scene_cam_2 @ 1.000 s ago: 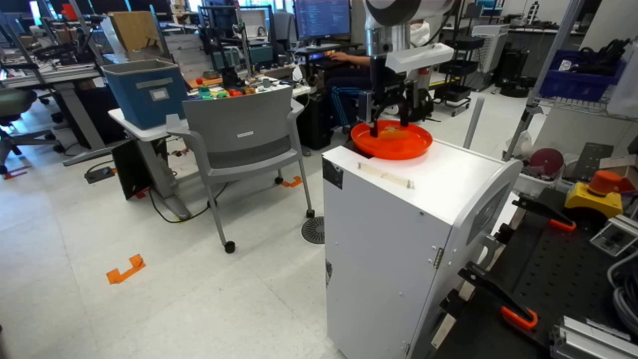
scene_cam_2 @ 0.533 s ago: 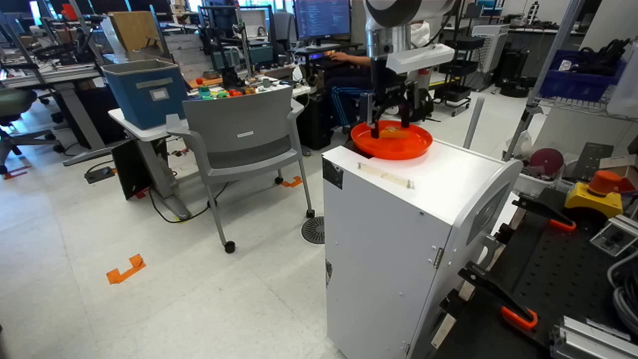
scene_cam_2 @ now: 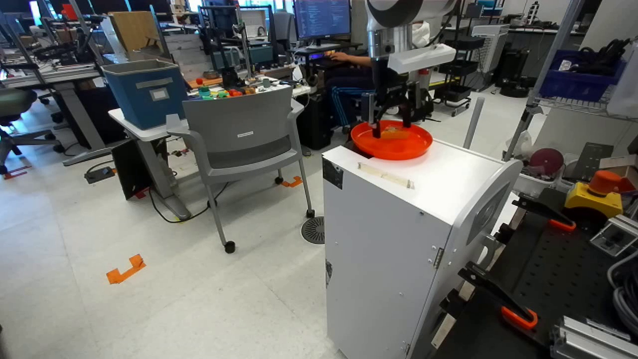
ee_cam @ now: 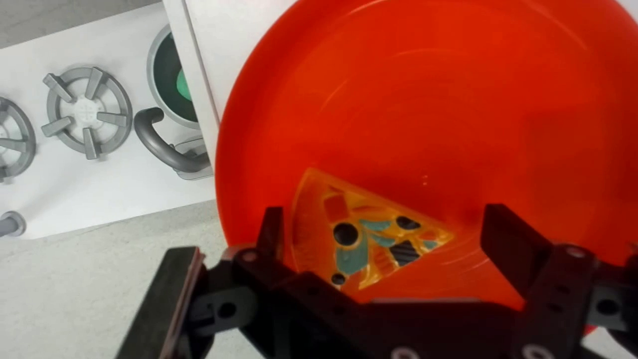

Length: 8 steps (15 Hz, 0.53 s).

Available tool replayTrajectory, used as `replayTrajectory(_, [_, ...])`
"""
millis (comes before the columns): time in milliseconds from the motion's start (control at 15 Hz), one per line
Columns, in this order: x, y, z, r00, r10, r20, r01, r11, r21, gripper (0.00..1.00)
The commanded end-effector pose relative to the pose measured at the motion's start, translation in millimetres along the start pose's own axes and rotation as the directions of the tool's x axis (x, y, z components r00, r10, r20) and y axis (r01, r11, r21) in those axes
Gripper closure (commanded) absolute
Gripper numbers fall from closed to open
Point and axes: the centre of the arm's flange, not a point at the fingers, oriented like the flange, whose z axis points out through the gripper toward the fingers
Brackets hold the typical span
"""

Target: Remove the pizza slice from the plate

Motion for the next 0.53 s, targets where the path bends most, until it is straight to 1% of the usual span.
replayTrajectory(0, [-5.6, 6.5, -3.5, 1.0, -0.006, 0.002, 0.006, 1.0, 0.014, 0.0])
replayTrajectory(467, [-2.9, 7.7, -2.4, 1.0, -0.002, 0.006, 0.002, 1.0, 0.014, 0.0])
